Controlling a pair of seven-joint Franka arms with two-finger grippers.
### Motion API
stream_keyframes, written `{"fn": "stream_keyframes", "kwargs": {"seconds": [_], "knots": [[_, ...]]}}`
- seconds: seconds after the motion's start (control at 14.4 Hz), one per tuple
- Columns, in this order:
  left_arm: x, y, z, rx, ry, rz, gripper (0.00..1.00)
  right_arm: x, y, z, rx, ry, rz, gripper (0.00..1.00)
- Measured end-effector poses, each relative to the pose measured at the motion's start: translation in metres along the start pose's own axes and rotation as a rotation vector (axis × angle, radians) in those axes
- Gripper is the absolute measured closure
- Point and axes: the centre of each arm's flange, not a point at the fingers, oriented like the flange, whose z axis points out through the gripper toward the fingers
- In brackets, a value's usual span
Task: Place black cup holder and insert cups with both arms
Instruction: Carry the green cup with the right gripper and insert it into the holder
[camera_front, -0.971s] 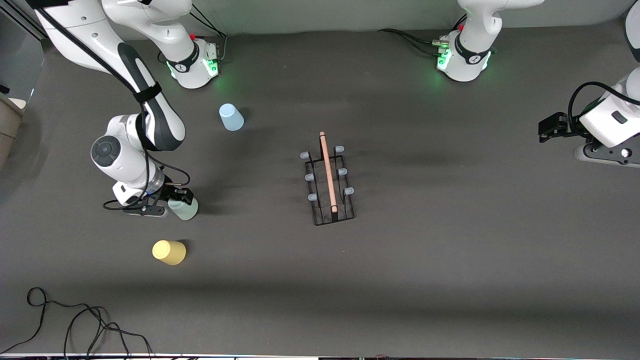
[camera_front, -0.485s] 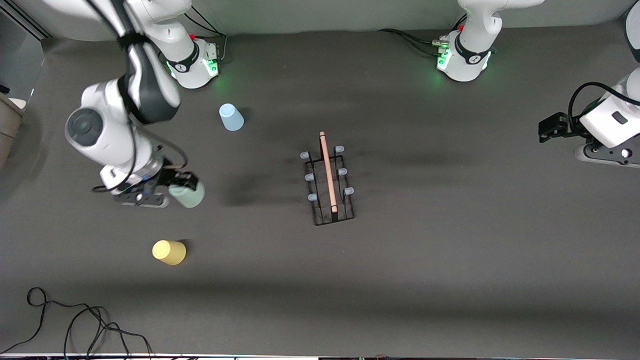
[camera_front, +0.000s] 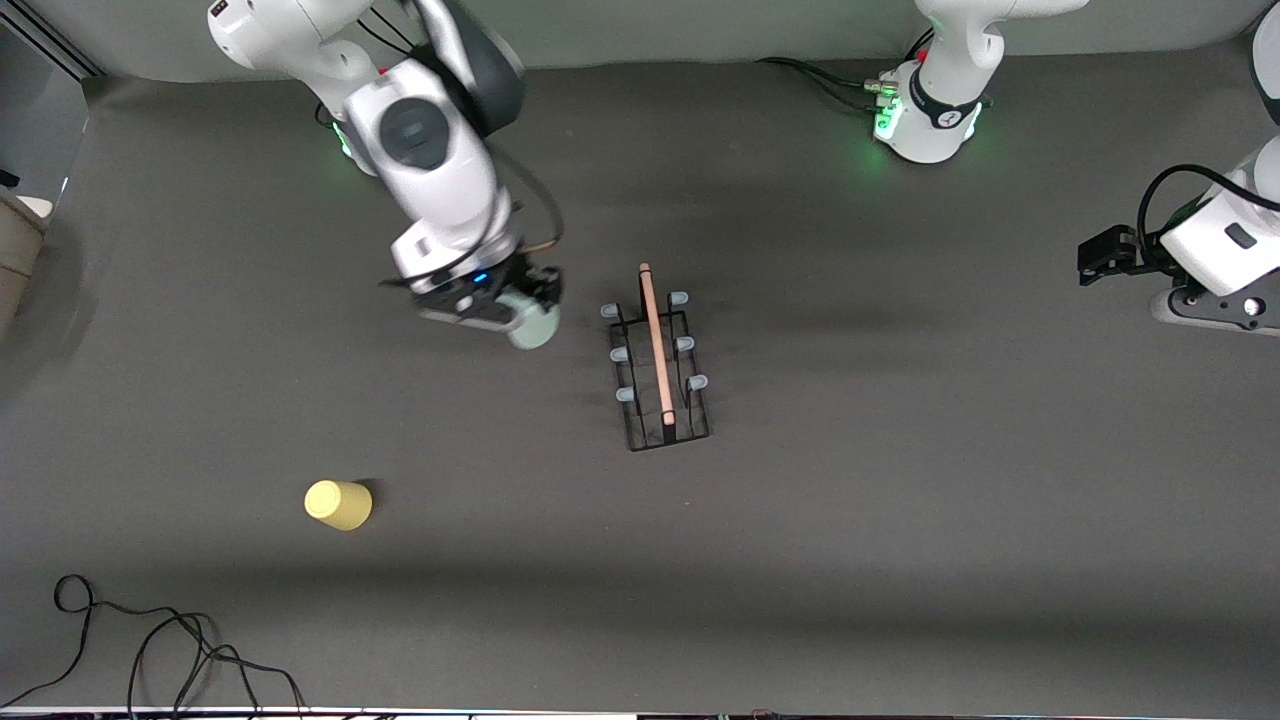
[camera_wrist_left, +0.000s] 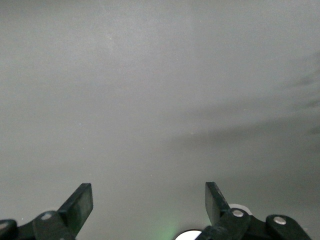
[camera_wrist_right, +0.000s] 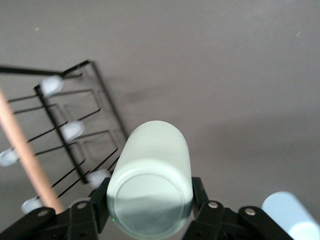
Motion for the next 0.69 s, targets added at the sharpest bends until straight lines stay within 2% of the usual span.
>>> {"fn": "stream_keyframes", "kwargs": {"seconds": [0.14,0.28,0.69], "knots": [[0.000,0.000,0.000,0.000,-0.001,0.000,0.00,-0.029,-0.029,0.005,-0.001,-0.001,0.026,0.33],[0.000,0.000,0.001,-0.001,-0.004,0.000,0.00,-0.042,-0.048,0.012,-0.004,-0.001,0.048,0.33],[-0.001,-0.001,0.001,-0.001,-0.005,-0.002,0.00,-0.026,-0.070,0.053,-0.011,0.005,0.071,0.33]]}}
